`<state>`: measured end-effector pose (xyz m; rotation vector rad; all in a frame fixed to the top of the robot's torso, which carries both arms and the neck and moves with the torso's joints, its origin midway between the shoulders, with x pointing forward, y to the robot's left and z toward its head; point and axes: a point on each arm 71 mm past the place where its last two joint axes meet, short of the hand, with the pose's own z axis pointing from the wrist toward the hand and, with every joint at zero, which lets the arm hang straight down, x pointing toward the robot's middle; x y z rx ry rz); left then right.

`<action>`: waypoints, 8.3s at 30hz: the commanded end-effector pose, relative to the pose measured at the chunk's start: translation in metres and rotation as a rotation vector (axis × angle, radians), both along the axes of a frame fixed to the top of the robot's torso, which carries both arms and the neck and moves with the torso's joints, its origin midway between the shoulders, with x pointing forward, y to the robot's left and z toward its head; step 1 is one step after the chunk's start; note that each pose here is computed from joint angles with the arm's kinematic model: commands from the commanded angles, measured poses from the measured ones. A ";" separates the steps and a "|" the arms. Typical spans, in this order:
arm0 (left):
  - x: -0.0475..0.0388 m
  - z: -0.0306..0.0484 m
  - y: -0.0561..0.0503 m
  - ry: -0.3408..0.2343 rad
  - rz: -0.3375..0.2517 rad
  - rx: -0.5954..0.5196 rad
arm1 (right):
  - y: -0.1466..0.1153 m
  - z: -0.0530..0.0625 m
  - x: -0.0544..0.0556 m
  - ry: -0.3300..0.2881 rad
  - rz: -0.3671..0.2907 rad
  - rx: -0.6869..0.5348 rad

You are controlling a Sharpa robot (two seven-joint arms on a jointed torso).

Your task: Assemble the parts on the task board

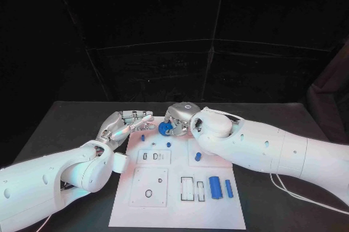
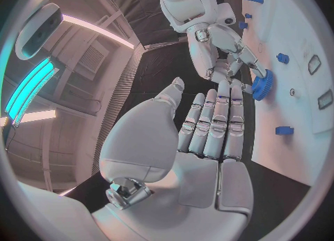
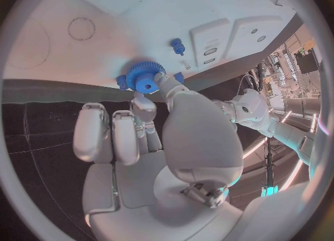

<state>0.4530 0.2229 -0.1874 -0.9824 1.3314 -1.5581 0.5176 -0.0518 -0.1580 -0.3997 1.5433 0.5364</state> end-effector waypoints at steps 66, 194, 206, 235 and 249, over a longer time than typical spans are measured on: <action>0.0057 -0.0017 0.002 -0.009 -0.002 0.003 | -0.212 -0.026 -0.008 0.183 -0.117 0.287; 0.0201 0.0037 0.013 0.022 0.050 -0.036 | 0.023 -0.063 -0.063 0.192 0.121 0.070; 0.0202 0.0034 0.014 0.024 0.050 -0.035 | 0.023 -0.064 -0.064 0.192 0.116 0.032; 0.0219 0.0011 0.016 0.038 0.043 -0.009 | 0.018 -0.042 -0.073 0.015 0.161 0.290; 0.0234 -0.0146 0.023 0.281 -0.185 0.525 | -0.081 0.001 -0.069 0.233 0.201 0.596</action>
